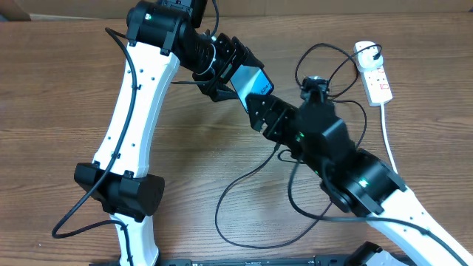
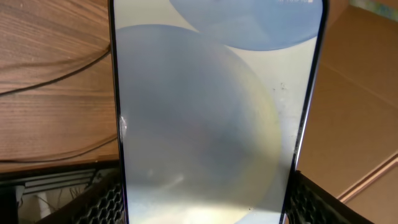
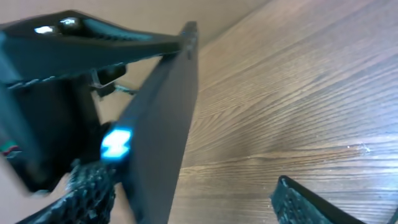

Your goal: Plug charger to phone and switch on socket

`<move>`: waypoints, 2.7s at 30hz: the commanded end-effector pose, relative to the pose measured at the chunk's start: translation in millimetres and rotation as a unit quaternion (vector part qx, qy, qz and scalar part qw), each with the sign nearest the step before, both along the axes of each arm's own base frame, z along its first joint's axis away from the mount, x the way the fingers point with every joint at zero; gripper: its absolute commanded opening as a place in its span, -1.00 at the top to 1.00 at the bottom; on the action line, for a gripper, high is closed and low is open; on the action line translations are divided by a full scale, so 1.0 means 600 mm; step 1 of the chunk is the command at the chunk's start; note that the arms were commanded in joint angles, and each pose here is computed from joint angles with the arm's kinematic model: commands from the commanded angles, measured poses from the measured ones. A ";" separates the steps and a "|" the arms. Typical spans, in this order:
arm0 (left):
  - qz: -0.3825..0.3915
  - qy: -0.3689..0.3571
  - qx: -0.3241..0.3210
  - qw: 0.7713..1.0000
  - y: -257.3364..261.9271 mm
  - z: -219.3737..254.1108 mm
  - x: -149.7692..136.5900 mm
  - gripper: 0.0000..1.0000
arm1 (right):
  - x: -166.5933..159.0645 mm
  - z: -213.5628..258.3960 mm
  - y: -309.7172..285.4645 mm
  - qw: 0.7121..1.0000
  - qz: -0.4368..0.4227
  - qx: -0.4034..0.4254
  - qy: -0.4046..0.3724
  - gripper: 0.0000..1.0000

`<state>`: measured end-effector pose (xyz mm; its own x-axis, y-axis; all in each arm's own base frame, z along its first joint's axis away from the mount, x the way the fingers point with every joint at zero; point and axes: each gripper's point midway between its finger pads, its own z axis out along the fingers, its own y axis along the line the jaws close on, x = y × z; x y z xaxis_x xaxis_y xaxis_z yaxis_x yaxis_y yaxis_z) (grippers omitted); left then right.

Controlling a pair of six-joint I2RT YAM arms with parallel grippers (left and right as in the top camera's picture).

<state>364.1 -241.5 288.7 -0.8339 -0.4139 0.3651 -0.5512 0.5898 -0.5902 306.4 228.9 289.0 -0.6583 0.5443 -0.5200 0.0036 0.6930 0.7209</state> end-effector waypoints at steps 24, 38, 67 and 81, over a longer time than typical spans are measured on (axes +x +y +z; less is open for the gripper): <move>-0.009 -0.043 0.052 0.998 -0.010 0.000 -0.009 -0.36 | 0.032 0.011 0.008 0.999 -0.020 -0.008 -0.030 -0.11; -0.013 -0.058 0.067 0.996 -0.007 -0.005 -0.004 -0.36 | 0.028 -0.004 0.021 1.000 -0.001 -0.007 -0.013 0.14; -0.016 -0.069 0.095 0.993 -0.003 -0.014 -0.004 -0.36 | 0.030 0.002 0.026 1.000 0.004 -0.004 -0.015 0.21; -0.018 -0.061 0.099 0.993 0.000 -0.016 -0.011 -0.36 | 0.036 0.010 0.026 1.000 -0.001 0.001 -0.025 0.23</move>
<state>360.9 -240.6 267.0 -0.8604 -0.4637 0.2114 -0.5037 0.7101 -0.4919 328.3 245.9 268.5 -0.6623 0.5246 -0.5348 0.0015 0.7148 0.6993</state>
